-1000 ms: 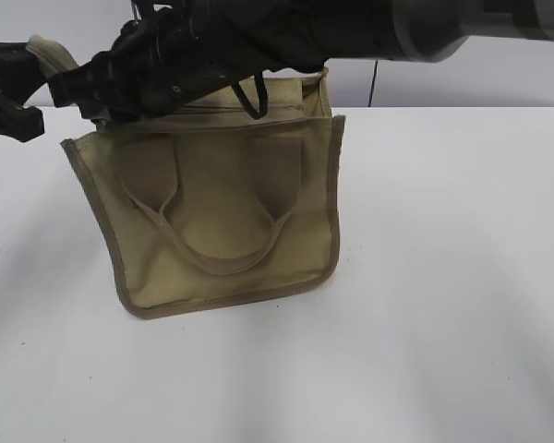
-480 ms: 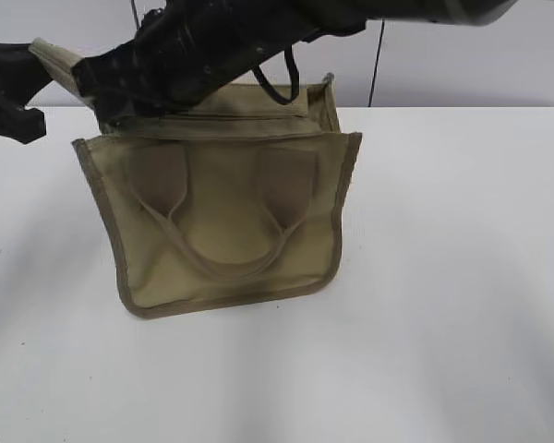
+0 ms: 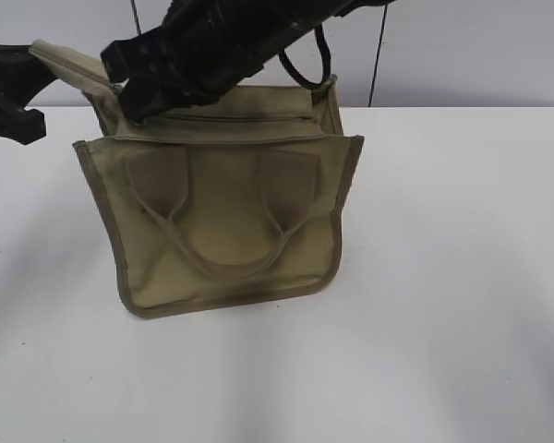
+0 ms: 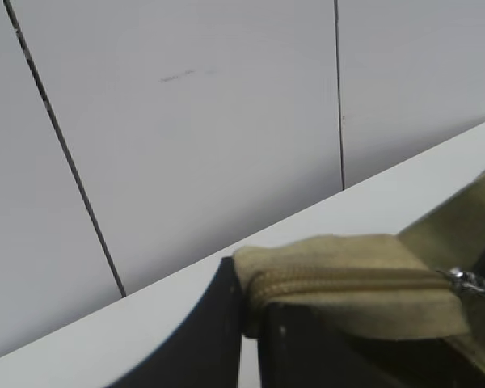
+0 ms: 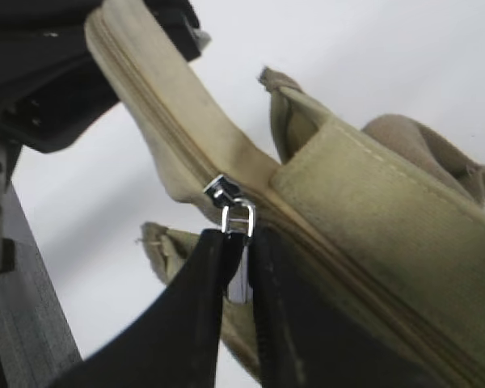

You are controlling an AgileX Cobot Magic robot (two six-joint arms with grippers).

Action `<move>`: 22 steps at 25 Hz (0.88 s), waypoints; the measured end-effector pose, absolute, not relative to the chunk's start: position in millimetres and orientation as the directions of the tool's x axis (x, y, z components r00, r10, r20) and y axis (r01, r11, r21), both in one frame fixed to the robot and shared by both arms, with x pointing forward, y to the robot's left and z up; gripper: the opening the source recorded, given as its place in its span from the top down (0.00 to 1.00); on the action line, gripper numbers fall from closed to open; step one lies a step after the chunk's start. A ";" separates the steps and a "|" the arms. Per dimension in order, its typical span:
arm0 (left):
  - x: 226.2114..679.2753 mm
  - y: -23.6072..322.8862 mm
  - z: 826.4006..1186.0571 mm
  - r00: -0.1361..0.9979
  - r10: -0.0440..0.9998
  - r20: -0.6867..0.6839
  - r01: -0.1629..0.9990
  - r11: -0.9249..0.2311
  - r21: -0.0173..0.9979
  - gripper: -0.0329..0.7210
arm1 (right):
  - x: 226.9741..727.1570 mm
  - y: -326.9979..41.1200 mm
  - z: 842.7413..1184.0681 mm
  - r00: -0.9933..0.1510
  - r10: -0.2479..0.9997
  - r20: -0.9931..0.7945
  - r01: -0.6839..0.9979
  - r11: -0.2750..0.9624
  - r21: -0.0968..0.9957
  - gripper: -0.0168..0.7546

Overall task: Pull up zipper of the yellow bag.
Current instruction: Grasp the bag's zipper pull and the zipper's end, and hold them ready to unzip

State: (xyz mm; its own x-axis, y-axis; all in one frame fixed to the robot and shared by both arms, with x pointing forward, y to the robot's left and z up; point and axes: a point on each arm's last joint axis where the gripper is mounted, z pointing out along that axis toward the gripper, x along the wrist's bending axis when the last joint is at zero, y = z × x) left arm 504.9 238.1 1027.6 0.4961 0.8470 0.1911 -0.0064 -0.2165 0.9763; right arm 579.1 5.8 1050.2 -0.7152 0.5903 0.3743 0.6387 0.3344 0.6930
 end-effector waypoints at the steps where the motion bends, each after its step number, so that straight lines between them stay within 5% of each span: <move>1: 504.9 238.2 1027.6 0.496 0.847 0.191 -0.006 -0.217 0.976 0.95 | 580.2 3.3 1049.1 -0.713 0.597 0.368 0.642 0.343 0.686 0.89; 22: 506.0 241.5 1024.8 0.473 0.862 0.180 0.033 -0.221 0.975 0.95 | 600.1 -94.5 1053.7 -0.627 0.747 0.221 0.747 0.498 0.440 0.89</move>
State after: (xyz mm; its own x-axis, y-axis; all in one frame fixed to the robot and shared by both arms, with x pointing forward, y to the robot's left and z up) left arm 506.0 241.5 1024.8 0.4732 0.8624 0.1799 0.0327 -0.2212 0.9747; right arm 600.1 -94.5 1053.7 -0.6273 0.7469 0.2207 0.7475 0.4978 0.4398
